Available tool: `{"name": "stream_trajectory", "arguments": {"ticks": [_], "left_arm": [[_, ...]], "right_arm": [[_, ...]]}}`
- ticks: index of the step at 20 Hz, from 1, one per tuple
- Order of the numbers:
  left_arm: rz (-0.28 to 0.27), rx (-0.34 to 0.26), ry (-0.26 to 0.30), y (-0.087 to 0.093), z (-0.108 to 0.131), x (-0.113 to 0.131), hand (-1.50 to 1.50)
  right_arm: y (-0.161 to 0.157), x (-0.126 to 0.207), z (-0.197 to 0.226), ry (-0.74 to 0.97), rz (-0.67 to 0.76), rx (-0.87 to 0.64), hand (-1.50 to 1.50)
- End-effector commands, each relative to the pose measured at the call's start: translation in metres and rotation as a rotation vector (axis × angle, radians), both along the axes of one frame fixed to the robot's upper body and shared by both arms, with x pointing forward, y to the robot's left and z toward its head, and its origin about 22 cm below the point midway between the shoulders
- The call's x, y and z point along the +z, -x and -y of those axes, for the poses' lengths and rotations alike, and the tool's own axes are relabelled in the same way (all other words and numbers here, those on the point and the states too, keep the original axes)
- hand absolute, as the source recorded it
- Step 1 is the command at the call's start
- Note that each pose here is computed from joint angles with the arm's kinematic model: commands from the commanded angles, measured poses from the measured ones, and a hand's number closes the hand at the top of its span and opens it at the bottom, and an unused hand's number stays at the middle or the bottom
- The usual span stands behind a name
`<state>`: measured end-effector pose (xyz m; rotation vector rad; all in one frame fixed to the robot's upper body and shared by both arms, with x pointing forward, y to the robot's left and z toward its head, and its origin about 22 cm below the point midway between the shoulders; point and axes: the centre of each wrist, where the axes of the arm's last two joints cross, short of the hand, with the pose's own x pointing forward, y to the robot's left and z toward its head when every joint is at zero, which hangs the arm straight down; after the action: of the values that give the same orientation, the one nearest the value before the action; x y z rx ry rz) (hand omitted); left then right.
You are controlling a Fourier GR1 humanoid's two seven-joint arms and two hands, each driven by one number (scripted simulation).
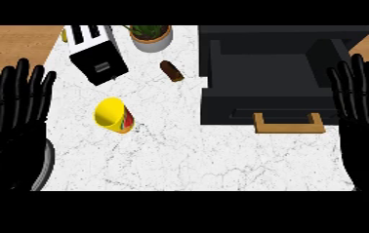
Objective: Pick up the cup, place it into the drawer and close the drawer
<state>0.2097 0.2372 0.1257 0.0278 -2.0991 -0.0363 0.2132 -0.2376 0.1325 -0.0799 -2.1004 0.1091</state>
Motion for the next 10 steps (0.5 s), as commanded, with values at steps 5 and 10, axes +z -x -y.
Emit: {"name": "stream_trajectory", "arguments": {"ticks": [5, 10], "left_arm": [[0.017, -0.535, -0.062, -0.019, -0.026, 0.002, -1.50], [-0.232, -0.664, 0.066, -0.040, -0.063, -0.022, -1.50]], "right_arm": [[0.001, 0.001, -0.005, -0.015, 0.028, 0.034, -1.50], [-0.004, -0.019, -0.006, 0.054, -0.130, 0.162, -1.50]]}}
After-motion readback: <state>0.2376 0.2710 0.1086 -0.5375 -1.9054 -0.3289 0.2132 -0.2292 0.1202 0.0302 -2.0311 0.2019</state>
